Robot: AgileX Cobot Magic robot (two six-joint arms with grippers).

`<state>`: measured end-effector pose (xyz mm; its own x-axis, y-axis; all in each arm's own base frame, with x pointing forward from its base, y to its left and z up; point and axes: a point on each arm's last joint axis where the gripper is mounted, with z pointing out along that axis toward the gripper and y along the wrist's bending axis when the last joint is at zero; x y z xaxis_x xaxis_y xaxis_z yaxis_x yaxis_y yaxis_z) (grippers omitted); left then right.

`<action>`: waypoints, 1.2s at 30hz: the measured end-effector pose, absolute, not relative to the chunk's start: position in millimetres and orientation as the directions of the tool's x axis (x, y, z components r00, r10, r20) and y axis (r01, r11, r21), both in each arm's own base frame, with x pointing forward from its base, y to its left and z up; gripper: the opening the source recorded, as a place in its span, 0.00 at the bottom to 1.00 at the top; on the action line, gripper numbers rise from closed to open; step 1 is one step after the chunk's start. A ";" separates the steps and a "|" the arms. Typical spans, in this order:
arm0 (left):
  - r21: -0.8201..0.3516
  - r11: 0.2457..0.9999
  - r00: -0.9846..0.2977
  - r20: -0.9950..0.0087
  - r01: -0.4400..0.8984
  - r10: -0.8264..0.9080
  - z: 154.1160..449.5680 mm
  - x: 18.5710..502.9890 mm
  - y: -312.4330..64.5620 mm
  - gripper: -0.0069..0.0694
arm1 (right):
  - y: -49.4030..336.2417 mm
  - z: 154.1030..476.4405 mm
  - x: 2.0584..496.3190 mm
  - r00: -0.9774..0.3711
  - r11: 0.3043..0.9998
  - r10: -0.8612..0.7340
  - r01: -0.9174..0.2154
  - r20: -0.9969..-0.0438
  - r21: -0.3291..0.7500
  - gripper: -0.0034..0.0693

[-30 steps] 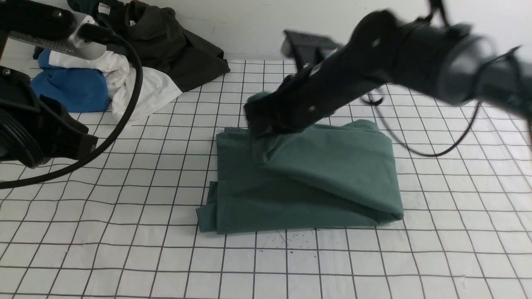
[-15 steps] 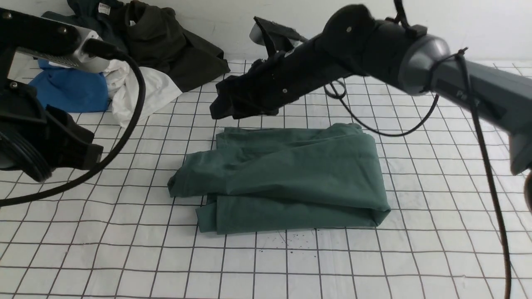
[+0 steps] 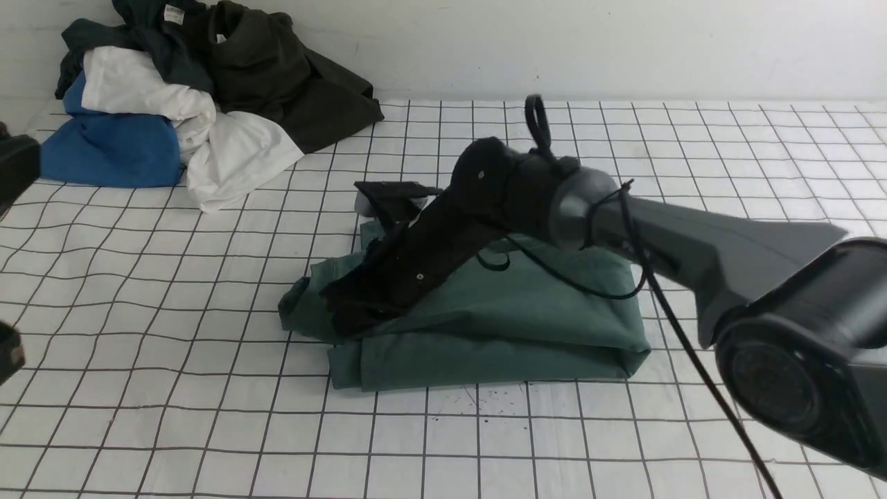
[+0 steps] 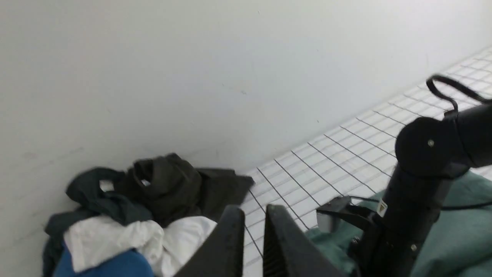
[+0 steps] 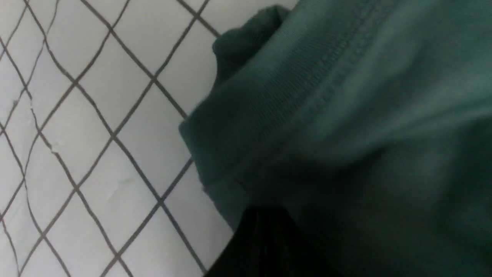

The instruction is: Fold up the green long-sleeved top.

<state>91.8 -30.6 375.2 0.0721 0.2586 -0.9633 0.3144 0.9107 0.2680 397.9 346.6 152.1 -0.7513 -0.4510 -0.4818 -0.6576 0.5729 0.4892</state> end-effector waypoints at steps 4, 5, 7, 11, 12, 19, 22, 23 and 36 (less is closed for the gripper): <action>0.285 0.931 0.193 -0.950 0.228 0.243 363.9 77.0 -22.5 0.17 | 342.7 184.0 395.9 -0.704 0.531 -0.458 -0.707 -0.543 0.468 0.03; 0.281 0.939 0.228 -0.945 0.198 0.235 360.2 73.8 -20.0 0.17 | 337.5 202.9 394.5 -0.671 0.521 -0.472 -0.736 -0.572 0.432 0.03; 0.266 0.952 0.297 -0.931 0.149 0.214 356.8 65.2 -15.2 0.17 | 323.7 254.5 386.3 -0.581 0.504 -0.503 -0.799 -0.640 0.329 0.03; 0.232 0.970 0.413 -0.892 0.072 0.183 348.6 48.3 -6.8 0.17 | 277.2 363.9 355.7 -0.368 0.533 -0.582 -0.846 -0.725 0.001 0.03; 0.222 0.973 0.438 -0.881 0.056 0.175 345.6 43.7 -4.9 0.17 | 261.2 392.6 343.6 -0.326 0.557 -0.595 -0.827 -0.735 -0.084 0.03; 0.196 0.981 0.497 -0.852 0.015 0.162 319.7 31.4 0.6 0.17 | 145.3 523.8 245.9 -0.268 0.772 -0.524 -0.551 -0.809 -0.317 0.03; 0.201 0.979 0.471 -0.866 0.022 0.167 308.4 35.4 -0.3 0.17 | 108.2 540.4 199.4 -0.252 0.819 -0.459 -0.491 -0.852 -0.296 0.03; 0.204 0.979 0.461 -0.871 0.025 0.170 305.2 36.7 -0.7 0.17 | 95.9 540.8 180.2 -0.240 0.826 -0.442 -0.483 -0.864 -0.289 0.03; 0.222 0.973 0.397 -0.900 0.059 0.181 289.5 42.2 -3.6 0.17 | 4.5 352.3 9.5 0.501 0.888 -0.016 -0.392 -0.865 -0.243 0.03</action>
<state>42.2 -3.6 289.5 0.3967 0.1812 -0.8999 0.0592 0.9732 0.2220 9.5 4.5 352.3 0.5010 -0.0155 -0.8653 -0.3917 0.8875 -0.2427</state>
